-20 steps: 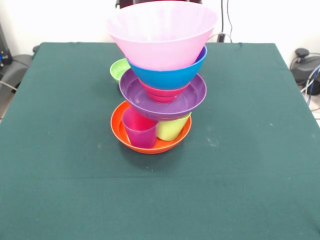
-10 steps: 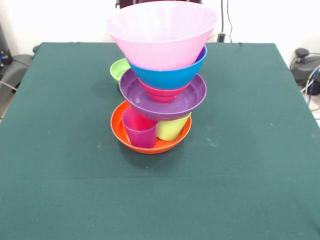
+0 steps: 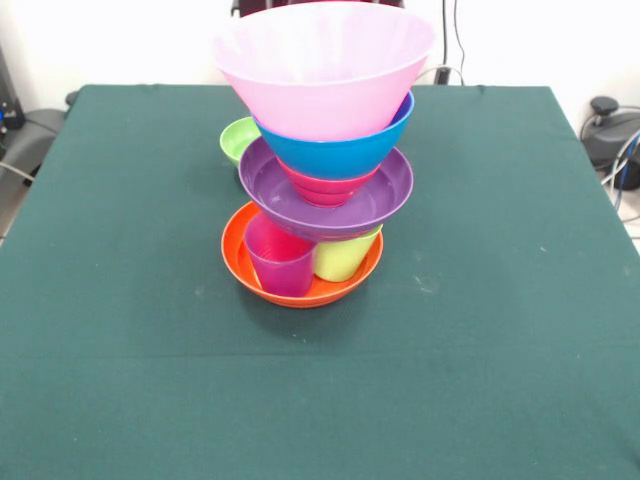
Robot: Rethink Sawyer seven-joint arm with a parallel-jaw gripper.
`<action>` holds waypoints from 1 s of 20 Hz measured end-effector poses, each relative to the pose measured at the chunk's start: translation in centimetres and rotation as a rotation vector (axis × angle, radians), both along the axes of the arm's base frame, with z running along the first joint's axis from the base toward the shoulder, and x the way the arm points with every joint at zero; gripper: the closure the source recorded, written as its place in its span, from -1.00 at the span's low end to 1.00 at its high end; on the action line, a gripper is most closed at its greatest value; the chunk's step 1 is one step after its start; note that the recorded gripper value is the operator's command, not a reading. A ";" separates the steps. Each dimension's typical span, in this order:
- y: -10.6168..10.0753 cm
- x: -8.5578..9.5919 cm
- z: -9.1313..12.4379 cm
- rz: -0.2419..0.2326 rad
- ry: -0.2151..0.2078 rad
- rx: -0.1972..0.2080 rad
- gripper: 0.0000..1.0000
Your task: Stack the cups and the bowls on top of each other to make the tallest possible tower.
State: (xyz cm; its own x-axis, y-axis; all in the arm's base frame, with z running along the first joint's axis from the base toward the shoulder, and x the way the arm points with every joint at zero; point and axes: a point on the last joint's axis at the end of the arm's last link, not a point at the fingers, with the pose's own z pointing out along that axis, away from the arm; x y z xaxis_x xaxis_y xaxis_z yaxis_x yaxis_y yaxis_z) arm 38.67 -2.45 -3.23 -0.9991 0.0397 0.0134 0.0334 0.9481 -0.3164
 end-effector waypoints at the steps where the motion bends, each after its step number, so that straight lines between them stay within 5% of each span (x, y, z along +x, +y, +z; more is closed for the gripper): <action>1: 0.2 -0.3 -0.3 0.006 0.004 0.004 -1.00; 8: 1.4 -1.7 -2.5 0.049 0.027 0.024 -1.00; 20: 1.3 -2.1 -2.5 0.146 0.002 -0.023 -1.00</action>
State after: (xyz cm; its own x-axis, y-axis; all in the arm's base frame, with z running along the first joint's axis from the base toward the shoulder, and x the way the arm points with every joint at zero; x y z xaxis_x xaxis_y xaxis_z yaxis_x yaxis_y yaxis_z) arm 36.56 -1.15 -5.73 -0.9943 -0.1057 0.0158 -0.1048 0.9353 -0.3381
